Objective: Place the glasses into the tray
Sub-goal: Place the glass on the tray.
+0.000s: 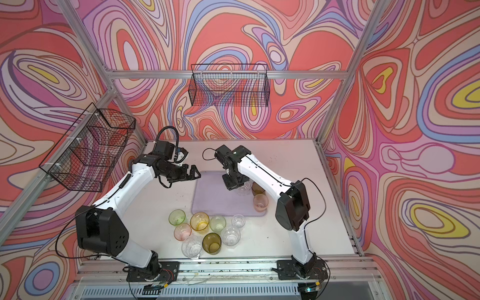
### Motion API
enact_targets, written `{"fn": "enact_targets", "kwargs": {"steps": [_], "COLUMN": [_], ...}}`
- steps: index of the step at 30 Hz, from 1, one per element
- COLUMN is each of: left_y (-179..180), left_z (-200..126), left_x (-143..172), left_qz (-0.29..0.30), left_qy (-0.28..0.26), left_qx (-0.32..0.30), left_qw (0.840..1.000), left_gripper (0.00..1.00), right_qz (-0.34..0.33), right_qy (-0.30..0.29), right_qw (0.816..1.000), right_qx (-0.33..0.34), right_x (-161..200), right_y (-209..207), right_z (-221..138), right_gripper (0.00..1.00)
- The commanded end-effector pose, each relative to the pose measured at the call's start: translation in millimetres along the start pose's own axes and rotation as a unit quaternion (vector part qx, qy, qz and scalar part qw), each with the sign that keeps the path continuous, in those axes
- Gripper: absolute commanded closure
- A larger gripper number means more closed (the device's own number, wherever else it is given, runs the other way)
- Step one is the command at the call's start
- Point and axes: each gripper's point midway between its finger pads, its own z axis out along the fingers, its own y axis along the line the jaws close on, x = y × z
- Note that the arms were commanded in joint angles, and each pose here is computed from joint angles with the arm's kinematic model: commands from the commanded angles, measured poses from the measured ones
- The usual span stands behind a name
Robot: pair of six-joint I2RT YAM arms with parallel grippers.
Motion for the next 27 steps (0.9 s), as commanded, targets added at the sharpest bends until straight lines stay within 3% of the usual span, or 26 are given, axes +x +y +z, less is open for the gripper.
{"fn": "enact_targets", "kwargs": {"steps": [1, 27], "left_y": [-8.5, -8.9], "left_z": [-8.7, -10.1], "left_x": [-3.0, -3.4], "left_qz": [0.015, 0.016], "left_qy": [-0.008, -0.011], "left_qx": [0.009, 0.009], "left_qw": [1.000, 1.000], "left_gripper": [0.00, 0.00], "right_qz": [-0.003, -0.010], "right_qy": [-0.010, 0.024], "right_qw": [1.000, 1.000], "right_qx": [-0.010, 0.004], "right_x": [-10.4, -7.1], "right_y": [-0.6, -10.7], "right_z": [5.5, 53.3], "right_gripper": [1.00, 1.00]}}
